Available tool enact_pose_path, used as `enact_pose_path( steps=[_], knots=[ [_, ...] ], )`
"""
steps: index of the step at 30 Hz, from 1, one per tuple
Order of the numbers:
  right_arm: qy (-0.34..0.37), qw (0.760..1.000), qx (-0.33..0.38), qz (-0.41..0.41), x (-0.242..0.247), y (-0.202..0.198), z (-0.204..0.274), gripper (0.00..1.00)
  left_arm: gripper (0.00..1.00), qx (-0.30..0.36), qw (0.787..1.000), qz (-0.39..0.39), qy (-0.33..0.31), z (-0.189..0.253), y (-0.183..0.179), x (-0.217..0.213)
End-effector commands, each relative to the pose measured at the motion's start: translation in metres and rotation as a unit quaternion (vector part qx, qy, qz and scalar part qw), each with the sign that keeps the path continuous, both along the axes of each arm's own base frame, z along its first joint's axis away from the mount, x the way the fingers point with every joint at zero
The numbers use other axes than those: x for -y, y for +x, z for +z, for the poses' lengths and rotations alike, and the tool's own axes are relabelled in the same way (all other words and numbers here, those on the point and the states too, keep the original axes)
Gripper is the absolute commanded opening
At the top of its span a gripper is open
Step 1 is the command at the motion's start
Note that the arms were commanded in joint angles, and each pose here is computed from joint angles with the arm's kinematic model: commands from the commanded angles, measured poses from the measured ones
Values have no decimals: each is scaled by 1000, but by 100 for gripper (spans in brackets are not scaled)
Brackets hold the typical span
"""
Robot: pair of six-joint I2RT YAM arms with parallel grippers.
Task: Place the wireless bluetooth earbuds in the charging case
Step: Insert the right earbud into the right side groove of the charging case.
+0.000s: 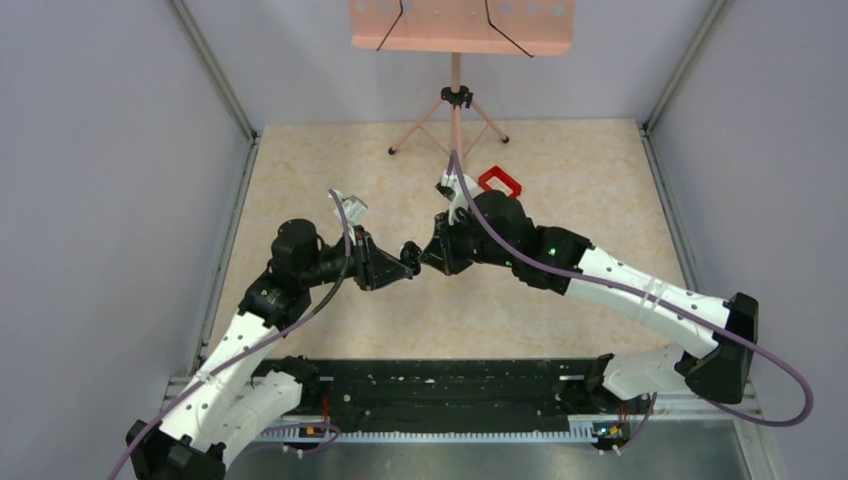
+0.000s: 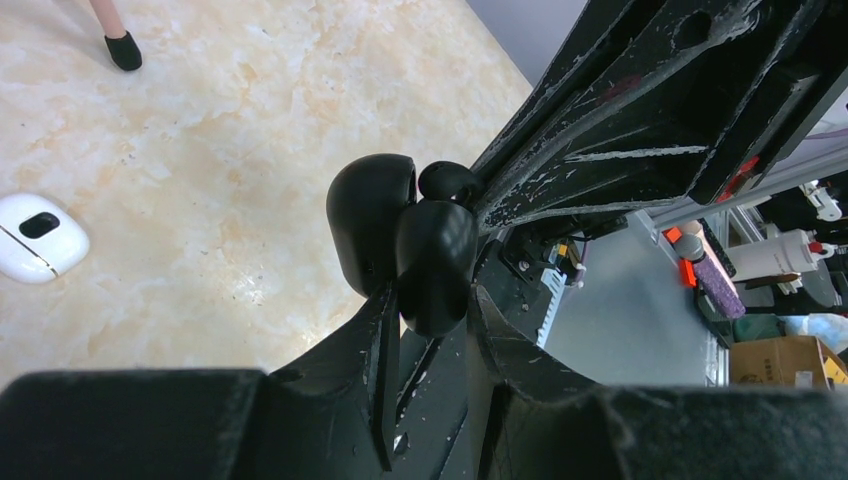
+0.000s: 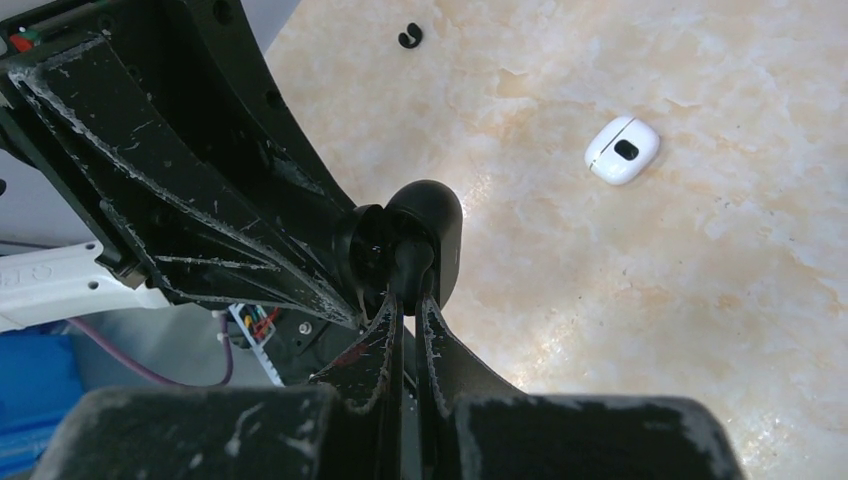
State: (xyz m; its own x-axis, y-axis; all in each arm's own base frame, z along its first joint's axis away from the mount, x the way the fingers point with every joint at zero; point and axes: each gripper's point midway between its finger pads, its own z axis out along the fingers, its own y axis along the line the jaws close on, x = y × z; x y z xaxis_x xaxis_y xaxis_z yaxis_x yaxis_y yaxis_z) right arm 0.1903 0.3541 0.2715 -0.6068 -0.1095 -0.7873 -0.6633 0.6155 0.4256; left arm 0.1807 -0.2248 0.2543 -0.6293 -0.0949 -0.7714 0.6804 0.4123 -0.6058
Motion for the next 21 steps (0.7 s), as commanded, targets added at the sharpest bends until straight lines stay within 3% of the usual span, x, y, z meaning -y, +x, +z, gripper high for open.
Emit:
enact_pose_path(
  steps=[1, 21],
  knots=[
    [15, 999, 29, -5, -7, 6, 23, 0, 0, 36, 999, -17, -19, 27, -2, 4],
    [-57, 997, 40, -39, -21, 12, 3, 0, 0, 37, 999, -25, -26, 31, -5, 5]
  ],
)
